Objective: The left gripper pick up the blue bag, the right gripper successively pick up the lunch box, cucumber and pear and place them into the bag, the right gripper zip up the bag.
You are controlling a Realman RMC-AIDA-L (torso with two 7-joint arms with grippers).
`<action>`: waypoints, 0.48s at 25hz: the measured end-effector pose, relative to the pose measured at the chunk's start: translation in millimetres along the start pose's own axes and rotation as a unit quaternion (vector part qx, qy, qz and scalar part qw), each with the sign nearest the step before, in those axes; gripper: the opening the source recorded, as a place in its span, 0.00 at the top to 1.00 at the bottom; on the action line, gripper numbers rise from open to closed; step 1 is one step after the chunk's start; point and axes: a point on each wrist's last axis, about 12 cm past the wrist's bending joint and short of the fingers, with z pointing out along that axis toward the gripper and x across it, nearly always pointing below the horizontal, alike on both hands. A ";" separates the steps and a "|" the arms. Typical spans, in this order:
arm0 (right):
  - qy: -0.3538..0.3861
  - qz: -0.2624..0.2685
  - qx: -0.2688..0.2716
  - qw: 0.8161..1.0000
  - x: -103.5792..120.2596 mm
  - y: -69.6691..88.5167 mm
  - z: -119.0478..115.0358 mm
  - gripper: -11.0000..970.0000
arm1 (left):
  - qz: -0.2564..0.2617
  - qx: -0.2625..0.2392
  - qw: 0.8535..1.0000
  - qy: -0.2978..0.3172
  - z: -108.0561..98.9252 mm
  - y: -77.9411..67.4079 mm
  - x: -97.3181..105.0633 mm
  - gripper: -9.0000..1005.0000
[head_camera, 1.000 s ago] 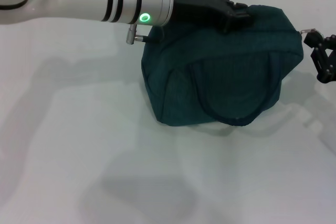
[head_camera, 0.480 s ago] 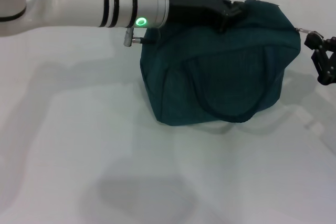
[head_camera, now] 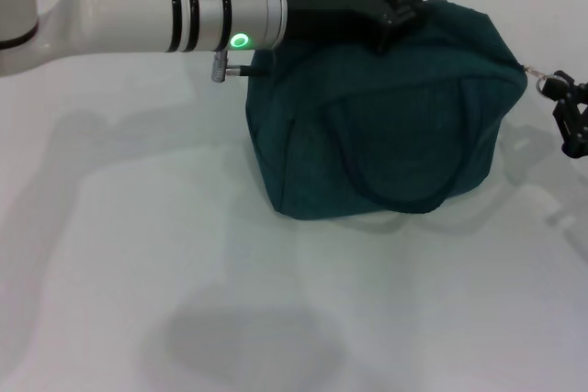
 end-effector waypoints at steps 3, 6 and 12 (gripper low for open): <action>0.010 0.002 0.005 1.000 2.9 -1.0 0.0 0.97 | -0.001 -0.001 1.000 -0.004 -0.7 0.3 -0.1 0.92; 0.020 0.002 0.012 1.000 5.2 -2.4 0.1 0.97 | -0.005 -0.007 1.000 -0.011 -3.5 2.8 -0.5 0.92; 0.034 0.004 0.028 0.999 8.3 -6.3 0.1 0.97 | -0.010 -0.011 1.000 -0.018 -5.4 4.5 -1.2 0.93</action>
